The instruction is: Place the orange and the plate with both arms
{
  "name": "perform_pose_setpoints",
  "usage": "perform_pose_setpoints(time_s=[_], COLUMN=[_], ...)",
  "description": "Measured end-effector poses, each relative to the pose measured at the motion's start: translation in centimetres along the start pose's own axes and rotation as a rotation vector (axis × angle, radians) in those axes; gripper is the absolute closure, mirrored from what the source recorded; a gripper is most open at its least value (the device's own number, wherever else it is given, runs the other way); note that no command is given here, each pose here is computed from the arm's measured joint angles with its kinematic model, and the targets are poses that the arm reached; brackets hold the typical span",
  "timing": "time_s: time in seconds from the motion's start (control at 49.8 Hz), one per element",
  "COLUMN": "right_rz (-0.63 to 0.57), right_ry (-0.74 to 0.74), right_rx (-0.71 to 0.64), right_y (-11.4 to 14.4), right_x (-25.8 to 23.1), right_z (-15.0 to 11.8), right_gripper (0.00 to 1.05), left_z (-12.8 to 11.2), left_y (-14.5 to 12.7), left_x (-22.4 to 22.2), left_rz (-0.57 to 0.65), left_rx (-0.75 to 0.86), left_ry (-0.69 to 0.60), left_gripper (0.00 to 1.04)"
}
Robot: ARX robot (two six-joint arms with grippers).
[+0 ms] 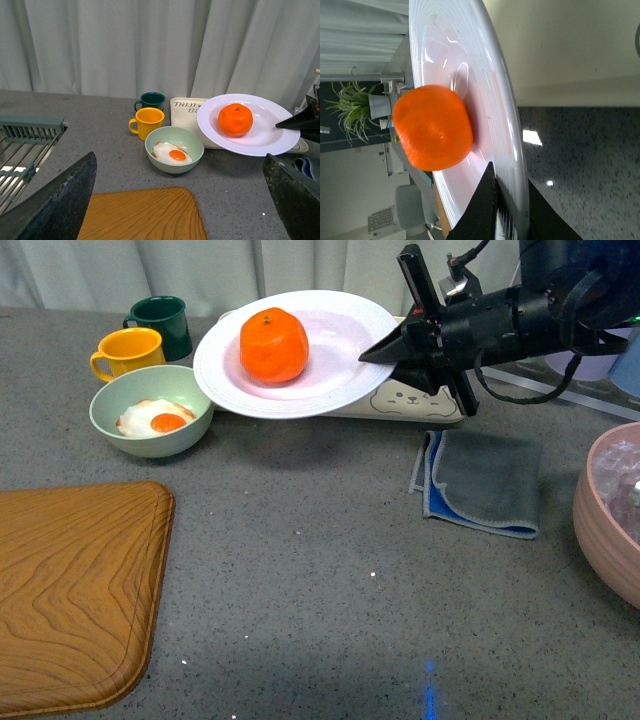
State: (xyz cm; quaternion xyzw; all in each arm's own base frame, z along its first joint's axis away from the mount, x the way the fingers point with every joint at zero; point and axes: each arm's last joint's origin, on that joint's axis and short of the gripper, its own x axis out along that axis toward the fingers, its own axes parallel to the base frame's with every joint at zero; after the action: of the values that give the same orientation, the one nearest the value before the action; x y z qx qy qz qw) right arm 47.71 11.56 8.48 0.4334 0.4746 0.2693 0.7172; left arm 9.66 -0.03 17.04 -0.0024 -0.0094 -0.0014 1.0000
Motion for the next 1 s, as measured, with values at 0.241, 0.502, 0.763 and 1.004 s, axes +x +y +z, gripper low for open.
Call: perform_pose_setpoints(time_s=[0.241,0.502,0.763,1.004], right_rz=[-0.017,-0.036,-0.071,-0.099], right_ry=[-0.001,-0.011,-0.004,-0.038], right_rx=[0.023,0.039,0.057,-0.044], right_y=[-1.3,-2.6,-3.6,-3.1], right_x=[2.9,5.3,6.1,4.5], right_z=[3.5,6.5,7.7,6.9], right_gripper=[1.01,1.01,0.88,0.47], left_z=[0.0,0.0,0.0,0.0], left_y=[0.0,0.0,0.0,0.0], left_x=[0.0,0.0,0.0,0.0], left_rz=[0.000,0.000,0.000,0.000], left_rx=[0.000,0.000,0.000,0.000], left_ry=[0.000,0.000,0.000,0.000], left_gripper=[0.07,0.07,0.07,0.07])
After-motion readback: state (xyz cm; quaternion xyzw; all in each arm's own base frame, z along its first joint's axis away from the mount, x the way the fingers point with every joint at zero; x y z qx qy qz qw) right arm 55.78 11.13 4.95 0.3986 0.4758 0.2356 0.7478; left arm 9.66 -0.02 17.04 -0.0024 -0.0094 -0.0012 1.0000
